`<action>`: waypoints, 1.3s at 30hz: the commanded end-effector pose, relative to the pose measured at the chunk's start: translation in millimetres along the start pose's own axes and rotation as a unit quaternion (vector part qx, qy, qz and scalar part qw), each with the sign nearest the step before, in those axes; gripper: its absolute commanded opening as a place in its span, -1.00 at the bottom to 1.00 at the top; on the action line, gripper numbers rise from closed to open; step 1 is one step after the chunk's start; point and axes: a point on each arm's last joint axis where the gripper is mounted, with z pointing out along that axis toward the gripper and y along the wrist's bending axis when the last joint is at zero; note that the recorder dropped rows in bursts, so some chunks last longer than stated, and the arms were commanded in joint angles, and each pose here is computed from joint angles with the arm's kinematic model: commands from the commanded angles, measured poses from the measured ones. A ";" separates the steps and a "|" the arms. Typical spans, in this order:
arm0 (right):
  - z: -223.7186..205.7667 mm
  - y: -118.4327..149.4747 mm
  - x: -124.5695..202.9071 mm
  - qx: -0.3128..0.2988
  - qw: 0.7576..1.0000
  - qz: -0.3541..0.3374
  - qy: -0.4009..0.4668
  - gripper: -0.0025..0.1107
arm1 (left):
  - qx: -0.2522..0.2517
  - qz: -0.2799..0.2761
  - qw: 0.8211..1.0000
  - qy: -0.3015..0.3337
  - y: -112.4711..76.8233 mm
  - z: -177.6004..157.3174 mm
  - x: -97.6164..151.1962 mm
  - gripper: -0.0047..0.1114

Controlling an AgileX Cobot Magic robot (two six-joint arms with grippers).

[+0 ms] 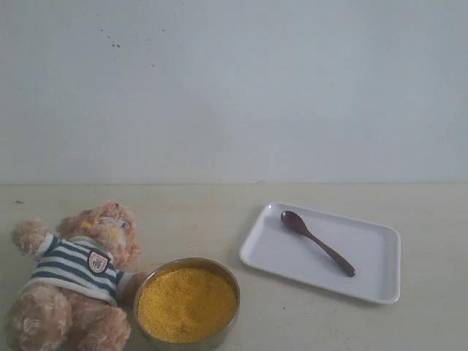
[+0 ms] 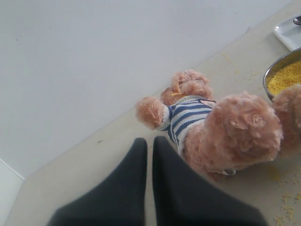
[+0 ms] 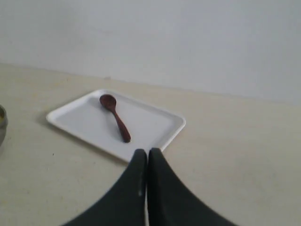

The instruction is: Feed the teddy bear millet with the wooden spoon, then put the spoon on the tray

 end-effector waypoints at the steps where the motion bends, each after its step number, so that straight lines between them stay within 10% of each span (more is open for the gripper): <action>1: 0.2 -0.9 21.4 0.010 0.998 0.020 0.064 -0.96 | 0.002 -0.004 1.000 0.000 -0.8 0.0 0.8 -0.85; 33: 0.4 -0.6 20.0 0.008 0.998 0.012 0.057 -0.96 | -0.004 0.030 0.999 0.013 0.3 0.0 3.1 -0.85; 39: 0.4 -0.6 20.0 0.008 0.998 0.012 0.057 -0.96 | -0.013 -0.229 0.969 0.097 -2.2 -1.8 18.6 -0.85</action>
